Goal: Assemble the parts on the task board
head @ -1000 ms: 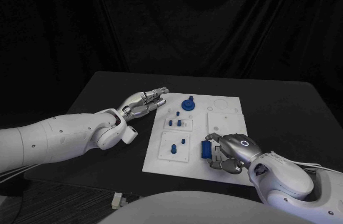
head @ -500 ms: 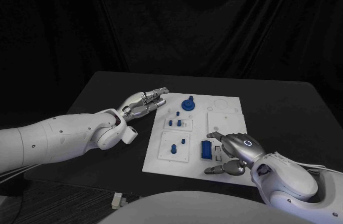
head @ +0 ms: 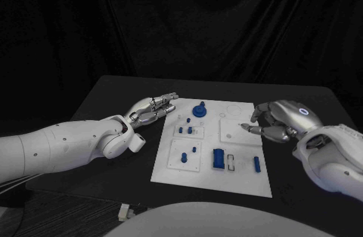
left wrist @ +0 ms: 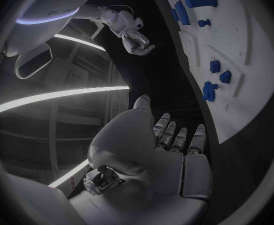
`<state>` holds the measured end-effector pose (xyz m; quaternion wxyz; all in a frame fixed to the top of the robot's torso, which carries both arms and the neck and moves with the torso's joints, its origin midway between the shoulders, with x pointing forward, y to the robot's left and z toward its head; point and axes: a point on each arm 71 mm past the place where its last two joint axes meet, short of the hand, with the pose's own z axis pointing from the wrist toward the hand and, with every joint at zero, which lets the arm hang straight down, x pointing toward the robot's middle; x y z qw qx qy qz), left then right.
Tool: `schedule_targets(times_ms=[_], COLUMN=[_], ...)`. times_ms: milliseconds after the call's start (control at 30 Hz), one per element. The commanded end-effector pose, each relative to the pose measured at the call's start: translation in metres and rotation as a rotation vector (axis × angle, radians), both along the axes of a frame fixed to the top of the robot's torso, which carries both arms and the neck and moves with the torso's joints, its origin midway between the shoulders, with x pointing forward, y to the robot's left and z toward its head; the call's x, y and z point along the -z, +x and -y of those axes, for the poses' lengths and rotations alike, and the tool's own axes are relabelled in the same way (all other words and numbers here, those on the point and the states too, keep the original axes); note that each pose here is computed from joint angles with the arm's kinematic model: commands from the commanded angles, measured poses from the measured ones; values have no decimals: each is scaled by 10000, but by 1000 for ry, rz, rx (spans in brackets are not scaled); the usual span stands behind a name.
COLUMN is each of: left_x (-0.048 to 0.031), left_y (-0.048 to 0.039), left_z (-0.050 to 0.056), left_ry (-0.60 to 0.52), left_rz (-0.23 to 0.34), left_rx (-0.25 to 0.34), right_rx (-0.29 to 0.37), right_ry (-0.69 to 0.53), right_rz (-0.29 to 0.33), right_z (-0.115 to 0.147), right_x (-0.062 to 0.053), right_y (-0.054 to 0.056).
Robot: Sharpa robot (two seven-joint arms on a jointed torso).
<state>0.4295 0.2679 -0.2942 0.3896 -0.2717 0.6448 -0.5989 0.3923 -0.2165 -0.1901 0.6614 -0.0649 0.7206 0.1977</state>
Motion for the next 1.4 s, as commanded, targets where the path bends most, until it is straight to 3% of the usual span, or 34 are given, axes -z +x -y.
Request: schedule_targets(times_ms=[33, 167, 233, 533, 800, 1400], left_x=[-84, -83, -83, -78, -76, -75], left_y=[-15, -13, -14, -8, -5, -6], left_z=[31, 38, 39, 59, 70, 69], left_ry=[-72, -72, -72, -73, -75, -75], left_rz=[99, 99, 98, 96, 95, 94], left_rx=[25, 25, 26, 30, 33, 33], right_rx=[164, 214, 223, 212, 205, 182], right_ry=[-97, -125, -145, -233, -249, -276], right_rz=[-301, -434, -466, -520, -545, -624], right_z=[209, 302, 318, 288, 251, 202], right_x=[118, 149, 163, 215, 300, 572], right_y=[120, 240, 288, 392, 389, 245])
